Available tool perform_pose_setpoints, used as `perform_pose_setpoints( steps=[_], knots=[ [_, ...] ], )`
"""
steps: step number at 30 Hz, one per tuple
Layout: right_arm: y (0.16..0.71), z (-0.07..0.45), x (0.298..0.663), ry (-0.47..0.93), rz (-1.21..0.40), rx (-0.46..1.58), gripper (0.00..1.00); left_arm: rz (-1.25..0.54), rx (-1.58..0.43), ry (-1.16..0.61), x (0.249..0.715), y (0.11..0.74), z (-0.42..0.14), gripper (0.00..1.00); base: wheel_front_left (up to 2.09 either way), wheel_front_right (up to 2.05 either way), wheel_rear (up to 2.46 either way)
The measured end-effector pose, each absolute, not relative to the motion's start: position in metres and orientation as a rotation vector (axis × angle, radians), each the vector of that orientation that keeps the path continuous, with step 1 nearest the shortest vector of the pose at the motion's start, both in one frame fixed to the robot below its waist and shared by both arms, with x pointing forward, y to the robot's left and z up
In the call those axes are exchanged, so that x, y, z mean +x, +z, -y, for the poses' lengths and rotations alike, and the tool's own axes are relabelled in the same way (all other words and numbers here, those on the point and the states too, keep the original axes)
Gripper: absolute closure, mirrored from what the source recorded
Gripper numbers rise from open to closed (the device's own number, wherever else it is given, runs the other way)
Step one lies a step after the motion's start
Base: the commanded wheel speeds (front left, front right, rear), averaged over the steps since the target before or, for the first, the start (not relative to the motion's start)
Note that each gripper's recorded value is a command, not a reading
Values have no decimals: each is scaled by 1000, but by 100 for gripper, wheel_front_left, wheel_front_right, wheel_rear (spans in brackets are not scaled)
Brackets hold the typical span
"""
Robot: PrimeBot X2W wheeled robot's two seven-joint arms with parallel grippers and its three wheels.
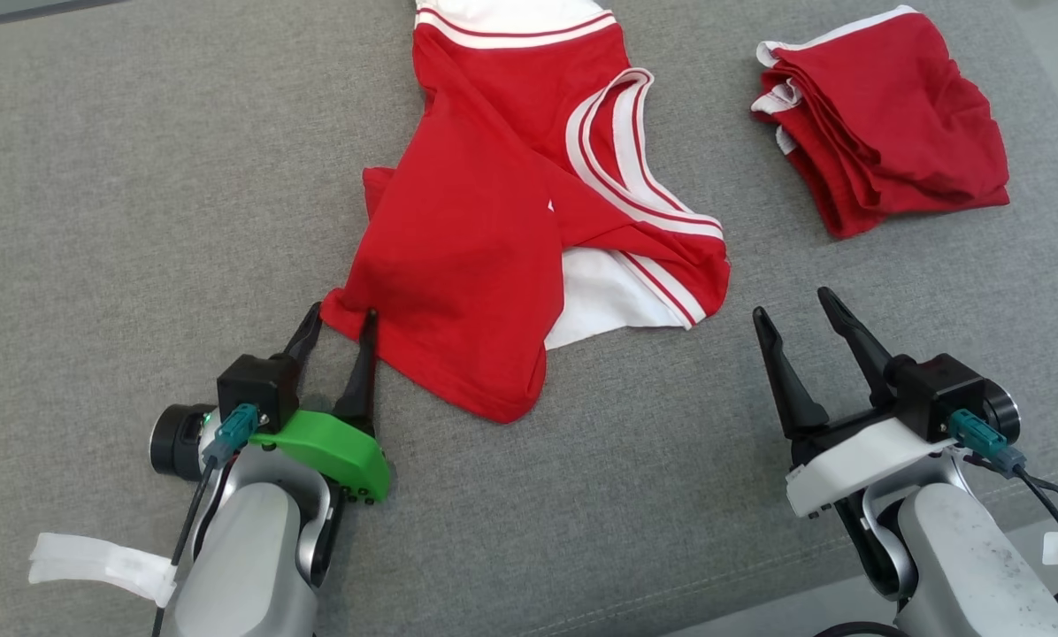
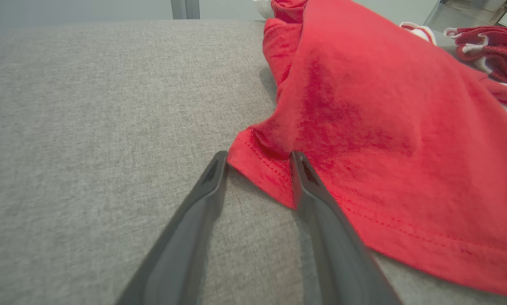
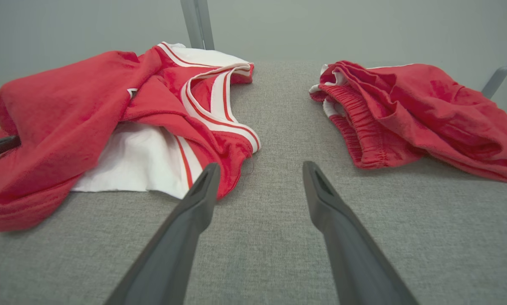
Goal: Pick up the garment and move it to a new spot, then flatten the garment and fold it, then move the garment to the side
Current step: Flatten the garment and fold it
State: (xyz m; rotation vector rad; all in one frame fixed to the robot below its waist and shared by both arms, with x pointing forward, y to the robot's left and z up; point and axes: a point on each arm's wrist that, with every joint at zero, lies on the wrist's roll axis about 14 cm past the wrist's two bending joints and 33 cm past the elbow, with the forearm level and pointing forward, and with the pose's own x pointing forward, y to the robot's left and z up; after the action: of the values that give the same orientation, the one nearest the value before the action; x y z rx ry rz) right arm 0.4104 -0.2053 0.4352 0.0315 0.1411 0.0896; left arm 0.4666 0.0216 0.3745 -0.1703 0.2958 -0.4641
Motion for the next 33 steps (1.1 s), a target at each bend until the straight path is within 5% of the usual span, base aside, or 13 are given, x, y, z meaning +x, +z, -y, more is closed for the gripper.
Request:
perform_pose_setpoints(
  steps=[14,24,25,26,33],
  knots=[
    [429,190,428,126,-140,58,0,130,-140,-335,515,496,-74,100,0,0,0],
    [419,190,429,115,-171,76,0,147,177,-326,608,508,-121,100,0,0,0],
    [417,190,428,110,-175,77,0,155,206,-316,619,514,-127,65,0,0,0],
    [415,192,427,102,-181,81,0,155,222,-295,630,518,-136,0,0,0,0],
    [405,200,421,60,-213,95,0,125,189,-204,657,509,-149,0,0,0,0]
  ],
)
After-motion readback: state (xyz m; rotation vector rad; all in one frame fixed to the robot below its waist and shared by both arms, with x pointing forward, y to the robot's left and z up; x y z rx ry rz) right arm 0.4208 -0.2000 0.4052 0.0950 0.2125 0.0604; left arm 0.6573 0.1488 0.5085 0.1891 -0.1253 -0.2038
